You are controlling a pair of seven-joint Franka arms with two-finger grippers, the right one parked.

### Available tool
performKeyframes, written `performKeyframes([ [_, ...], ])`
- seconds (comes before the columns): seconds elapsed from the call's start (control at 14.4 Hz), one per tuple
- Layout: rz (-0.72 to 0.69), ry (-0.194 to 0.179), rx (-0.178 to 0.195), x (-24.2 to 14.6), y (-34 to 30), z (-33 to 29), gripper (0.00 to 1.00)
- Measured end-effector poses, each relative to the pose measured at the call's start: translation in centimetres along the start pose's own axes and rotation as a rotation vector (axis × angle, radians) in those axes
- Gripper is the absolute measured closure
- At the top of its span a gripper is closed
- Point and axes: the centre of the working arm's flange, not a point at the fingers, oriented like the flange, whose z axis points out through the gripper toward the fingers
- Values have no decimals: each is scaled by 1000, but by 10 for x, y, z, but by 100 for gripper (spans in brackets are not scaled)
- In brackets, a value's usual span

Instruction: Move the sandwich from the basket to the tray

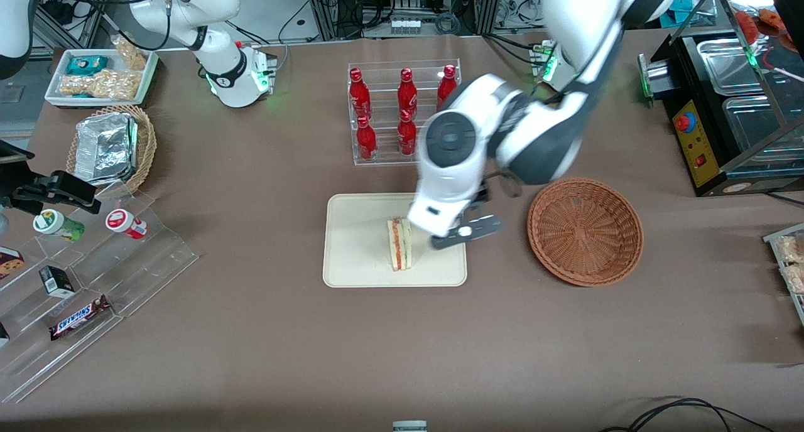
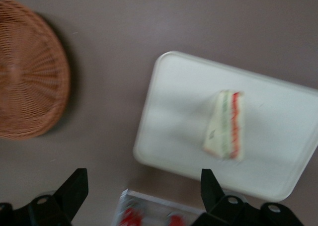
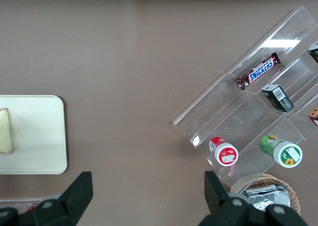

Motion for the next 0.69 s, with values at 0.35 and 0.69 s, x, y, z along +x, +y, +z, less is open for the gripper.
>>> performKeyframes([
  [0.35, 75, -195, 63, 65, -174, -38, 0],
  [0.69, 18, -206, 41, 114, -313, -51, 0],
])
